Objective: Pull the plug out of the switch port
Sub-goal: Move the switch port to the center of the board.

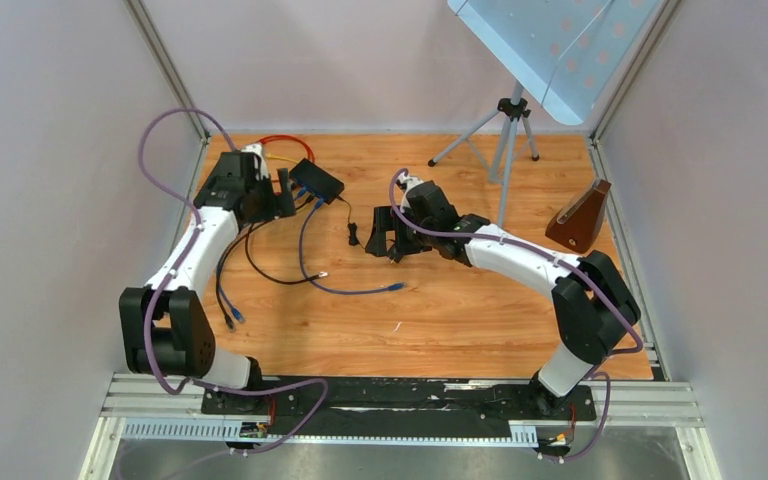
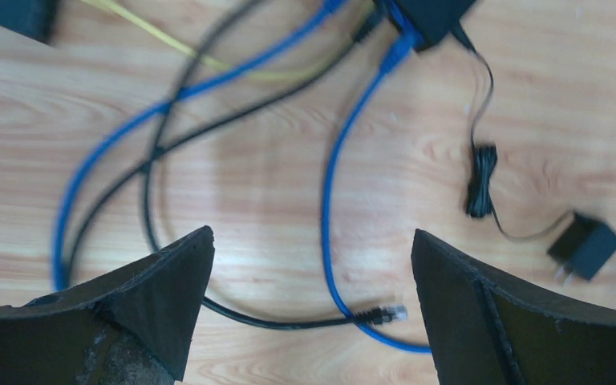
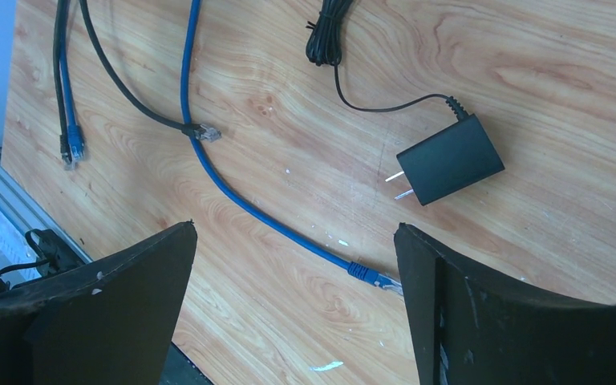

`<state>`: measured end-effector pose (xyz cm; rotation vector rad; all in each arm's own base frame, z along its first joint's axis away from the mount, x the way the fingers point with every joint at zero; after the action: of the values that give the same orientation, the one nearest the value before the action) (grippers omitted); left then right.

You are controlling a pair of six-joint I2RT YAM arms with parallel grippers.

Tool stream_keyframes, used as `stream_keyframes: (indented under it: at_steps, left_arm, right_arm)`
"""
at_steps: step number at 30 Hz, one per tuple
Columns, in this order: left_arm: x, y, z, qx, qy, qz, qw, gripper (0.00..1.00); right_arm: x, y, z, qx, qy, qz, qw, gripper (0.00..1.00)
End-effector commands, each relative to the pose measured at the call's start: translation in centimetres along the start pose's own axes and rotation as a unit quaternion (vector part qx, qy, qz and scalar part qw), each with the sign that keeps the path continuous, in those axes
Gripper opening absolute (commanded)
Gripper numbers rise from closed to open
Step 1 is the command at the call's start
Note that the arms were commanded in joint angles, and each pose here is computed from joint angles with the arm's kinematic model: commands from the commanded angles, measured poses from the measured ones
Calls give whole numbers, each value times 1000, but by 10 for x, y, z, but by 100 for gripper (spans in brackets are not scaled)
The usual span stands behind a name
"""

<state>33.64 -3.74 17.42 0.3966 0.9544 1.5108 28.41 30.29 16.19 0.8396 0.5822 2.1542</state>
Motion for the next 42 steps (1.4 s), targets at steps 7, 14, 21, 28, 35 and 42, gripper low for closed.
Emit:
stream_keyframes:
  at_steps: [7, 14, 21, 28, 35, 42]
  left_arm:
    - [71, -34, 51, 12, 84, 84, 993, 100]
    - [86, -76, 47, 49, 110, 73, 990, 100]
    - [107, -92, 49, 49, 141, 62, 987, 100]
    - [103, -81, 61, 5, 140, 31, 990, 100]
    - [116, -86, 67, 6, 142, 83, 986, 100]
    - [102, -107, 43, 90, 155, 8, 984, 100]
  right_arm:
    - [8, 2, 19, -20, 5, 16, 1000, 95]
    - [5, -1, 18, -17, 5, 12, 1000, 95]
    - [2, -8, 16, -5, 6, 11, 1000, 95]
    - [2, -21, 13, 14, 5, 18, 1000, 95]
    - [-1, -27, 9, 28, 4, 16, 999, 95]
    - [-3, -28, 7, 32, 2, 10, 999, 95]
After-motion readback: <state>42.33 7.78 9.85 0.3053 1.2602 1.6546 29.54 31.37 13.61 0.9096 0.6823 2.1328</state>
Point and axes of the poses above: each gripper's point midway between its finger pads, its own y axis back along the fingers, its own x axis along the line the jaws close on, z = x × y, the point moved 5 cm from there along y, back along the fingers, and after that the axes turned 9 degrees about y, right-handed, at the moved point
